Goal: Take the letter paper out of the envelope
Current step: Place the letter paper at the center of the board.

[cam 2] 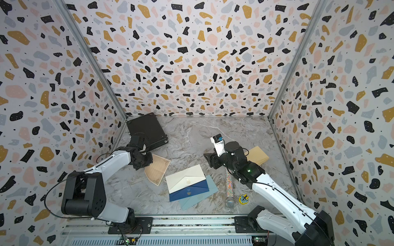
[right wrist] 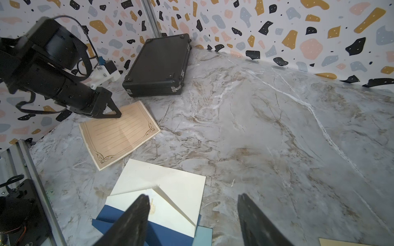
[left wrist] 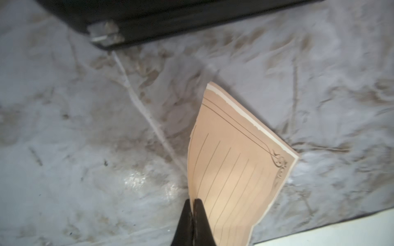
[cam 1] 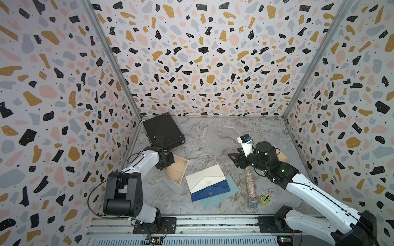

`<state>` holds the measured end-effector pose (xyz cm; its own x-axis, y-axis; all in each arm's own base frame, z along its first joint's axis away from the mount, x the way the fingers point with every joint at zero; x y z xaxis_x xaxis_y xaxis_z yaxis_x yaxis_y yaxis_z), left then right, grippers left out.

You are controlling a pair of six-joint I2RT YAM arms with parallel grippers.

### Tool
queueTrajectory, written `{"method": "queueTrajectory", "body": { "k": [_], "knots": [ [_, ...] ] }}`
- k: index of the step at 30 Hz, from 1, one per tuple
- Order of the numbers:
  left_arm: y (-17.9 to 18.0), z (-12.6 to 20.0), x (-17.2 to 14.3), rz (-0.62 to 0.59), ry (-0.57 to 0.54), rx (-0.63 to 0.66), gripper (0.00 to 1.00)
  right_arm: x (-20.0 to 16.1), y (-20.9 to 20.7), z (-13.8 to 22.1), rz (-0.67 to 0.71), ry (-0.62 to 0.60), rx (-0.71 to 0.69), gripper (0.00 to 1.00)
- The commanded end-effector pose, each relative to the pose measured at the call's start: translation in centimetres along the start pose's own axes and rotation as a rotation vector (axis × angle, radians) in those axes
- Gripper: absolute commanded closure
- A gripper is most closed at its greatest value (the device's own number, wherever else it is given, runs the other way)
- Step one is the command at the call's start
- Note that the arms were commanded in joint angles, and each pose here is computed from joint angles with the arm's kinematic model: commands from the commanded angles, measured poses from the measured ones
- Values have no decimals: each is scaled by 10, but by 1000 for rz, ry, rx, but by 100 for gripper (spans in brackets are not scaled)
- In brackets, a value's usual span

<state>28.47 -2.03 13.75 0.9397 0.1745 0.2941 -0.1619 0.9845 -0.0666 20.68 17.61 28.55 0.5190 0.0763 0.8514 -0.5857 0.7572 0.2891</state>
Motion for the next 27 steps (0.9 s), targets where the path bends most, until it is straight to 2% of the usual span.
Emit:
{"method": "queueTrajectory", "body": {
  "k": [1, 7, 19, 20, 21, 22, 27],
  "knots": [
    [19, -7, -10, -13, 50, 171, 100, 1, 3, 2, -9, -11, 19, 32],
    [26, -12, -4, -5, 51, 201, 100, -5, 3, -2, -30, 18, 29, 31],
    [44, -19, -1, 16, 144, 323, 100, -22, -3, -15, -161, 76, 17, 32],
    [44, -19, -1, 15, 141, 324, 98, -22, -3, -16, -165, 80, 11, 32],
    [45, -18, -1, 16, 139, 325, 91, -22, -4, -17, -169, 85, 7, 32],
    [45, -18, 0, 18, 140, 327, 89, -22, -4, -18, -171, 91, 6, 32],
    [46, -17, -1, 32, 152, 324, 81, -24, -5, -19, -192, 97, -3, 32]
  ]
}}
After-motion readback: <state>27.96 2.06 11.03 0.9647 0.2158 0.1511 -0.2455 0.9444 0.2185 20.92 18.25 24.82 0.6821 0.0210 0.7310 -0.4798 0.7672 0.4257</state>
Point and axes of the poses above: each gripper's point midway between its finger pads, its own z axis back along the fingers, its own y axis along the line the jaws close on, x = y × z, the point moved 9 cm from there along z, back along the fingers, and after that the axes turned 7 degrees about -z, right-handed, at the moved point
